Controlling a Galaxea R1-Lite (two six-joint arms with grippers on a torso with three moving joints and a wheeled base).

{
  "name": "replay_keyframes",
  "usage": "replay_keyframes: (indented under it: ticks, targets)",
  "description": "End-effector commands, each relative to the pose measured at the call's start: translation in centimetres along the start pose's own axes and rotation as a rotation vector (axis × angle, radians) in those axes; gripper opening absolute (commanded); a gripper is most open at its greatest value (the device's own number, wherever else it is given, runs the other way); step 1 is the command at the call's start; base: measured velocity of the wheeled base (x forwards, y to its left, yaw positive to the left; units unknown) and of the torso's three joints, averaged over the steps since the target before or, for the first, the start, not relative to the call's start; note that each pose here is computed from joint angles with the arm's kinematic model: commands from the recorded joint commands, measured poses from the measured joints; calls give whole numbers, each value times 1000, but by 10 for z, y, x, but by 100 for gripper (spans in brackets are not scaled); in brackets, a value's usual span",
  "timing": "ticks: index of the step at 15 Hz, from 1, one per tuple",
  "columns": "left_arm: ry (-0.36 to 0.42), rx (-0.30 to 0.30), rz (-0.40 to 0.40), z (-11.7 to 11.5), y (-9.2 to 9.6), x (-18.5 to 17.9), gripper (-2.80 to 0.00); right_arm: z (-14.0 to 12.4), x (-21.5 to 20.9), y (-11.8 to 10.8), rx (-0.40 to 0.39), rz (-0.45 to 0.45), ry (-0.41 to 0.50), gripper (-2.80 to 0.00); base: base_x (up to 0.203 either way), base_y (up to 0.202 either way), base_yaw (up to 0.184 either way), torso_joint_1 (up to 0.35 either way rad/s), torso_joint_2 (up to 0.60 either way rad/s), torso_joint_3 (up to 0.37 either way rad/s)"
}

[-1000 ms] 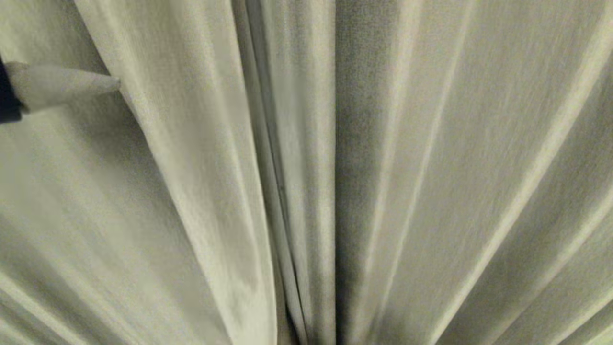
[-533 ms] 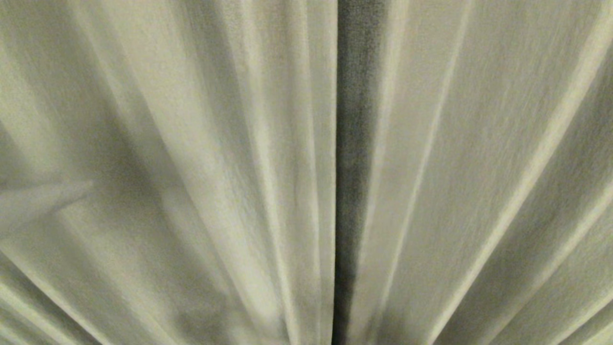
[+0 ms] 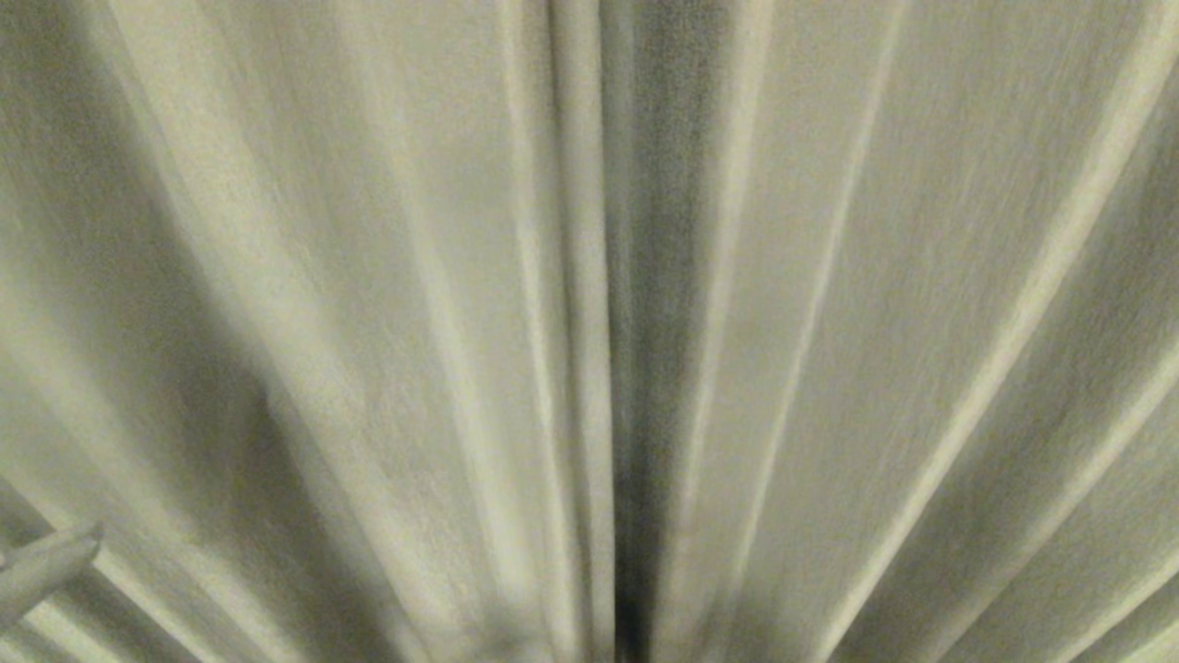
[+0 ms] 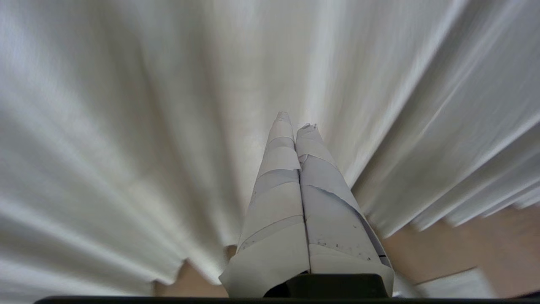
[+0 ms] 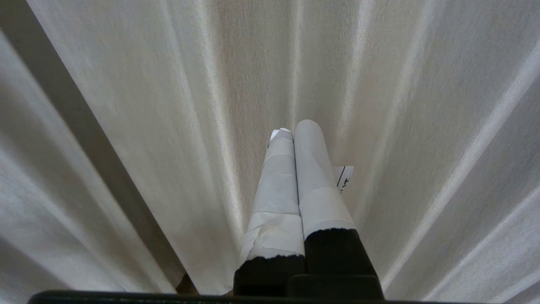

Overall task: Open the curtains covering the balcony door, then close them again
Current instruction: Pull the outer curtains open on both sides

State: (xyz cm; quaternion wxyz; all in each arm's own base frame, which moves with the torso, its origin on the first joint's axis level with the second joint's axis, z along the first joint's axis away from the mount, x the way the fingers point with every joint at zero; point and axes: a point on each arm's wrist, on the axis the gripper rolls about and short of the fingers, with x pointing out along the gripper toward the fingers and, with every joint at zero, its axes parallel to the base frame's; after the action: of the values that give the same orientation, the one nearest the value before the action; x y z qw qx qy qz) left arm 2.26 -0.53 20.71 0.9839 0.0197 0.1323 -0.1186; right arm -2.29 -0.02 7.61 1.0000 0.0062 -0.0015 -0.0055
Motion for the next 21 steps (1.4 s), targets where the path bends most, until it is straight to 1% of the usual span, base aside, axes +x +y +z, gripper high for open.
replay_keyframes:
  ticks: [1,3,4,7,8,9,11,12,13,14,15,16,17,18,19,20,21]
  targets:
    - [-51,51,50,-33,-3,-17,-280,0,0,0,0,0,1,-280,0,0,0,0,0,0]
    - [-60,118,176,-53,-6,-19,-280,0,0,0,0,0,1,-280,0,0,0,0,0,0]
    - [-67,142,200,-67,-8,-15,-280,0,0,0,0,0,1,-280,0,0,0,0,0,0]
    - [-84,167,170,-106,-6,6,-280,0,0,0,0,0,1,-280,0,0,0,0,0,0]
    - [-135,190,179,-110,-5,9,-280,0,0,0,0,0,1,-280,0,0,0,0,0,0]
    - [-150,202,196,-112,-5,10,-280,0,0,0,0,0,1,-280,0,0,0,0,0,0]
    - [-101,194,275,-115,-3,10,-280,0,0,0,0,0,1,-280,0,0,0,0,0,0]
    - [-79,190,303,-117,-2,10,-280,0,0,0,0,0,1,-280,0,0,0,0,0,0]
    - [-53,190,296,-120,-2,10,-280,0,0,0,0,0,1,-280,0,0,0,0,0,0]
    - [-28,185,251,-123,-2,10,-280,0,0,0,0,0,1,-280,0,0,0,0,0,0]
    - [-25,182,179,-125,-2,10,-280,0,0,0,0,0,1,-280,0,0,0,0,0,0]
    - [-22,176,126,-126,-2,10,-280,0,0,0,0,0,1,-280,0,0,0,0,0,0]
    - [-20,166,110,-126,-2,10,-280,0,0,0,0,0,1,-280,0,0,0,0,0,0]
    - [-38,156,137,-127,-3,8,-280,0,0,0,0,0,1,-280,0,0,0,0,0,0]
    - [-54,145,192,-127,-3,7,-280,0,0,0,0,0,1,-280,0,0,0,0,0,0]
    - [-62,141,225,-127,-3,7,-280,0,0,0,0,0,1,-280,0,0,0,0,0,0]
    - [-81,145,224,-128,-4,5,-280,0,0,0,0,0,1,-280,0,0,0,0,0,0]
